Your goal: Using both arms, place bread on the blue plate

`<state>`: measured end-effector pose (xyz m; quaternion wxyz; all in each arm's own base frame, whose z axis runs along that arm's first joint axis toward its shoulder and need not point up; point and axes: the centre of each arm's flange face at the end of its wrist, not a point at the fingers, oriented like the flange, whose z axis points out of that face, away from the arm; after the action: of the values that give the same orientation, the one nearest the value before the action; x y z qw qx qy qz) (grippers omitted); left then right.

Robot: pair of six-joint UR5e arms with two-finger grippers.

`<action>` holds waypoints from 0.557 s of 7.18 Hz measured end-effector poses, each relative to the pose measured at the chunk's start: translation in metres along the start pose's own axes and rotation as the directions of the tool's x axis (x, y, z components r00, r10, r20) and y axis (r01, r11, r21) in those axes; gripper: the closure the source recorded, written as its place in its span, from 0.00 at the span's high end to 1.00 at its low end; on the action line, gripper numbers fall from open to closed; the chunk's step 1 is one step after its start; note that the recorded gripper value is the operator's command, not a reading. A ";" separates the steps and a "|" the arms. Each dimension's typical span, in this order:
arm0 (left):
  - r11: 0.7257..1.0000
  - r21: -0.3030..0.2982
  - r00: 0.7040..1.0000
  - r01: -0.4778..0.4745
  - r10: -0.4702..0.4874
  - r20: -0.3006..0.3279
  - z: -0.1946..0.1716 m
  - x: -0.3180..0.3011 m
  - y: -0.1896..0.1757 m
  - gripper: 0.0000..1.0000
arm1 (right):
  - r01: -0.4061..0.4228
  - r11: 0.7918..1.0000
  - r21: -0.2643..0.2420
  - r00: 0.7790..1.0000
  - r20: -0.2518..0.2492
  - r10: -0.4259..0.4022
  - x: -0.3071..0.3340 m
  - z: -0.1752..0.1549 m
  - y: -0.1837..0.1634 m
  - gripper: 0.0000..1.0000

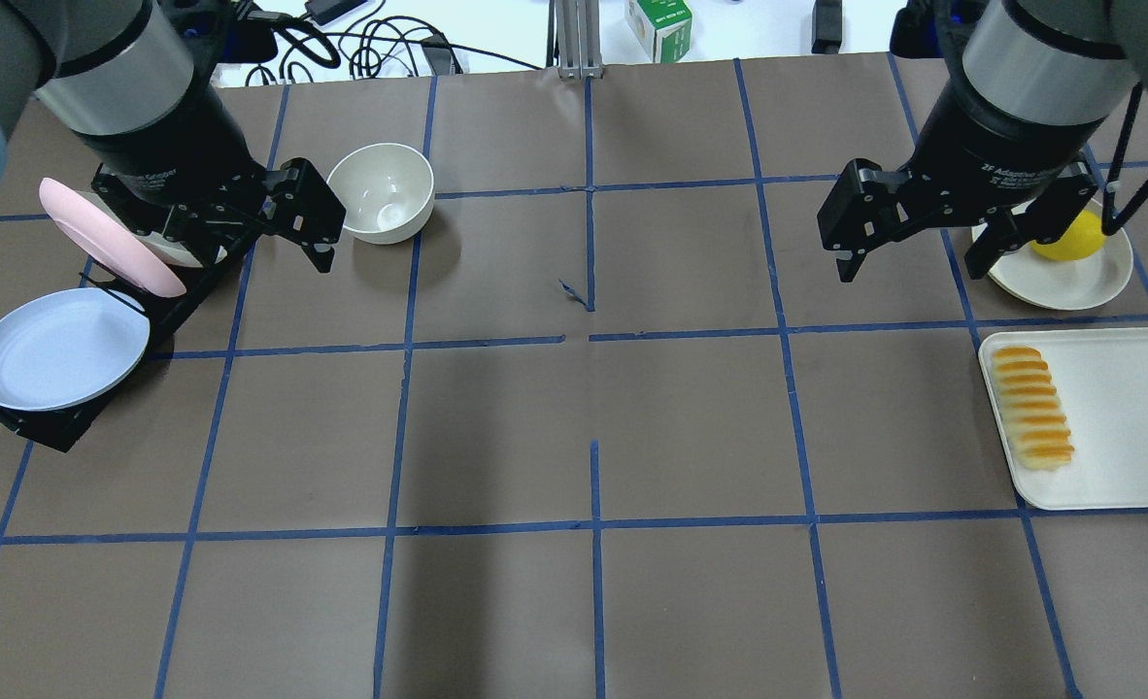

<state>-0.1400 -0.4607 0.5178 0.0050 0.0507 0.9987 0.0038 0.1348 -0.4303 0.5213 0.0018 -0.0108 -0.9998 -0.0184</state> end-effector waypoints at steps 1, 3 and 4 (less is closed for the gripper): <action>1.000 0.002 1.000 0.000 0.000 0.000 0.000 0.000 0.000 1.00 | 0.000 1.000 -0.004 1.000 0.001 0.000 0.000 0.002 0.000 1.00; 1.000 0.007 1.000 0.001 -0.001 0.002 -0.003 -0.001 0.002 1.00 | -0.001 1.000 -0.018 1.000 0.012 0.001 0.000 0.013 -0.002 1.00; 1.000 0.009 1.000 0.018 -0.018 0.007 -0.004 -0.009 0.001 1.00 | -0.003 1.000 -0.022 1.000 0.014 0.003 0.000 0.016 -0.004 1.00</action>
<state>-0.1309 -0.4606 0.5219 0.0085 0.0419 0.9991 -0.0007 0.1346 -0.4335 0.5051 -0.0054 -0.0125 -0.9995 -0.0294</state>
